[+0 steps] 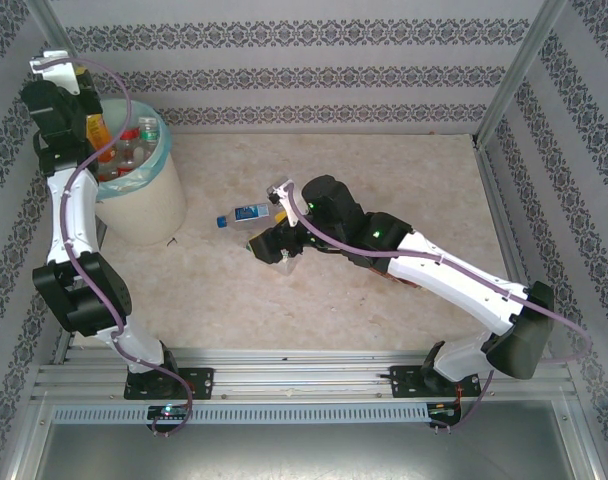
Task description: Put the plastic bottles in the bin
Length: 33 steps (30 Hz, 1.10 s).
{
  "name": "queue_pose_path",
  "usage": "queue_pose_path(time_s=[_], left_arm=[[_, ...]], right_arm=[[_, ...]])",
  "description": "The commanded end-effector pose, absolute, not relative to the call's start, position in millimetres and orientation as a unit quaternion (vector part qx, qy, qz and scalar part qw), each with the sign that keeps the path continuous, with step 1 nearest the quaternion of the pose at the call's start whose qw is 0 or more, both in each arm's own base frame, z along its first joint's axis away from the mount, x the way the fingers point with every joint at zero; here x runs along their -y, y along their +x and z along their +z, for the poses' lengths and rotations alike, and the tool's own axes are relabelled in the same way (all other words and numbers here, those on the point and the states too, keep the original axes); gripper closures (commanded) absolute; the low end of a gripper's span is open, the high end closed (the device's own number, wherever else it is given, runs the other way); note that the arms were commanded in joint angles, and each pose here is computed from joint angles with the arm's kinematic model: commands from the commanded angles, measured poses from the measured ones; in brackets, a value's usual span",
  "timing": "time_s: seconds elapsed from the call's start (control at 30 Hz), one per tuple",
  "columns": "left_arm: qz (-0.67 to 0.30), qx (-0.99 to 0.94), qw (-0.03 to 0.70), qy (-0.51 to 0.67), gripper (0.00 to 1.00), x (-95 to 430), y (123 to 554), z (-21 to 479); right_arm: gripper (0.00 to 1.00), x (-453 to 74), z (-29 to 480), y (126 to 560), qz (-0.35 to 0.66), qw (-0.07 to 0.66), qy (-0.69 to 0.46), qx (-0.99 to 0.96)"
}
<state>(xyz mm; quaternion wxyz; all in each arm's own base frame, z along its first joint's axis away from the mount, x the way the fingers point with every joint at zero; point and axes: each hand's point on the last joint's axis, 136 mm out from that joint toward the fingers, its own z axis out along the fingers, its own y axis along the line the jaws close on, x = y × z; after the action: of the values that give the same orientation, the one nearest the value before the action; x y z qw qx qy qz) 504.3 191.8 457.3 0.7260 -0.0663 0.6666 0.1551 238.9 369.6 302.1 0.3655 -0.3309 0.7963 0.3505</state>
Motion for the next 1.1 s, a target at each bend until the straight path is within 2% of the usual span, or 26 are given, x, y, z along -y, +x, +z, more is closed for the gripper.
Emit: queue_pose_path(time_s=[0.0, 0.23, 0.5, 0.63, 0.9, 1.07], left_arm=[[0.159, -0.621, 0.762, -0.086, 1.00, -205.2, 506.4, 464.3], [0.146, -0.668, 0.724, -0.091, 1.00, -206.9, 510.2, 410.0], [0.123, -0.719, 0.676, -0.110, 1.00, -199.6, 494.7, 346.0], [0.076, -0.729, 0.669, -0.124, 1.00, -181.9, 484.1, 338.1], [0.049, -0.771, 0.615, -0.159, 1.00, -164.2, 474.4, 302.5], [0.015, -0.776, 0.601, -0.190, 1.00, -150.6, 471.1, 305.5]], right_arm=[[0.12, -373.8, 307.7, 240.4, 0.342, 0.377, -0.339, -0.792], [0.13, -377.8, 300.5, 237.2, 0.342, 0.366, -0.341, -0.795], [0.13, -386.0, 293.6, 233.5, 0.348, 0.353, -0.348, -0.796], [0.12, -389.7, 292.2, 231.6, 0.350, 0.350, -0.353, -0.794], [0.13, -394.9, 286.9, 228.6, 0.355, 0.342, -0.358, -0.793], [0.12, -394.3, 288.0, 227.4, 0.354, 0.343, -0.361, -0.791]])
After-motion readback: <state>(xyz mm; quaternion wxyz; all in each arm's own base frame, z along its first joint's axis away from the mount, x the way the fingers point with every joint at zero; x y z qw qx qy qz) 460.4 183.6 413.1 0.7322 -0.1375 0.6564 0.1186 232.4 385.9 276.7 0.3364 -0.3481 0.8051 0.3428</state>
